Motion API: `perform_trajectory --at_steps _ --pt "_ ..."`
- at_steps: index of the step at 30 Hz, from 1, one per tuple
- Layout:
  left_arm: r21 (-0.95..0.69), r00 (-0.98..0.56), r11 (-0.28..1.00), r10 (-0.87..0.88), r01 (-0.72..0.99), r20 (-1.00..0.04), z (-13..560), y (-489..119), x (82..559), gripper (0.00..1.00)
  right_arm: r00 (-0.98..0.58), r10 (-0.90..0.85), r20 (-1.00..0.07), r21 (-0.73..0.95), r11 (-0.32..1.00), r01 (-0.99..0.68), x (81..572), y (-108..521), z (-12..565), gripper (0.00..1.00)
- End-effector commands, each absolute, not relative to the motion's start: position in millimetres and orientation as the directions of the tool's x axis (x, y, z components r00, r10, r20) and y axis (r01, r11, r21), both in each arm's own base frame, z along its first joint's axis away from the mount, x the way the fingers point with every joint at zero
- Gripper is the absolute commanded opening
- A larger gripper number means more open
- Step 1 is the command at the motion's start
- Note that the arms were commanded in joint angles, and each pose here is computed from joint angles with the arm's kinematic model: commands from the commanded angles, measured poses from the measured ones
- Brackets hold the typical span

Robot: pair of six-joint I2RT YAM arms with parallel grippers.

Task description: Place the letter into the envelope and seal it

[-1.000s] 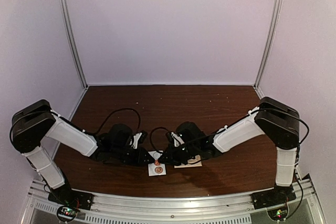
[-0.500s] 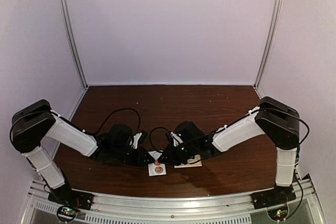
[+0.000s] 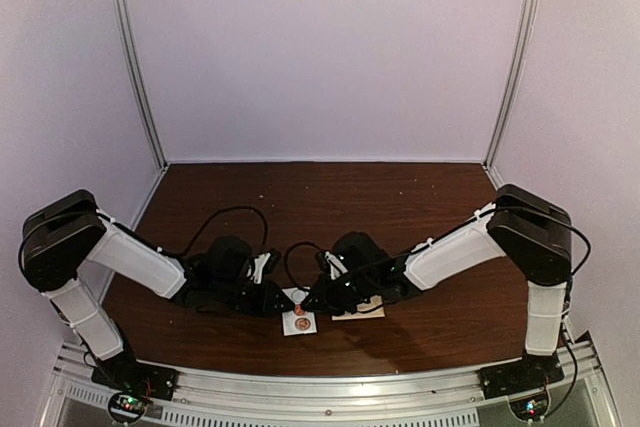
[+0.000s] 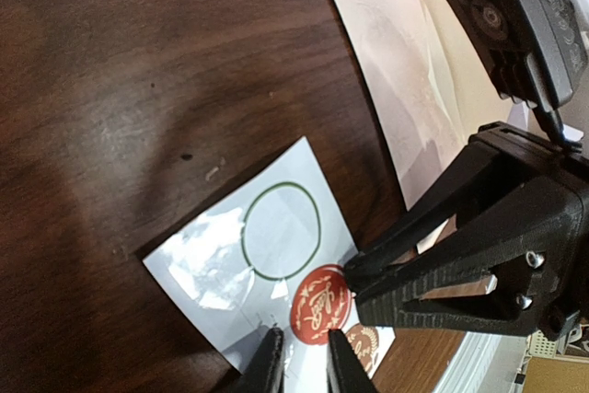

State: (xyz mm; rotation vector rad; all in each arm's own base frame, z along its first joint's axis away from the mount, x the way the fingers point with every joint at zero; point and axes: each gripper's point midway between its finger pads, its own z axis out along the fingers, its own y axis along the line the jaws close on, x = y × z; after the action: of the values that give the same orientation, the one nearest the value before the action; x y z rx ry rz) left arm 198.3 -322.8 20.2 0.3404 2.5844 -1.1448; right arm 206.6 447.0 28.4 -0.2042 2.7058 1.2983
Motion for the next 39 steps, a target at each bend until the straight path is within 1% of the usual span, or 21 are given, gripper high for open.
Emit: perform_trajectory --at_steps 1,11,29,34,39 --pt "-0.667 -0.929 0.672 0.087 0.32 -0.359 13 -319 202 0.18 -0.981 -0.042 -0.191 0.73 0.662 -0.17 209 440 29 0.16" --pt "-0.671 -0.93 0.669 0.085 0.32 -0.359 13 -319 201 0.18 -0.981 -0.046 -0.187 0.737 0.654 -0.171 208 443 28 0.16" --pt "-0.679 -0.932 0.66 0.09 0.32 -0.351 13 -321 200 0.18 -0.984 -0.058 -0.167 0.771 0.614 -0.167 204 460 26 0.13" --pt "-0.679 -0.932 0.661 0.091 0.319 -0.35 12 -321 200 0.18 -0.984 -0.059 -0.167 0.772 0.612 -0.168 204 461 26 0.09" --pt "-0.679 -0.932 0.662 0.088 0.318 -0.35 12 -321 200 0.18 -0.983 -0.055 -0.177 0.778 0.604 -0.174 206 462 31 0.0"
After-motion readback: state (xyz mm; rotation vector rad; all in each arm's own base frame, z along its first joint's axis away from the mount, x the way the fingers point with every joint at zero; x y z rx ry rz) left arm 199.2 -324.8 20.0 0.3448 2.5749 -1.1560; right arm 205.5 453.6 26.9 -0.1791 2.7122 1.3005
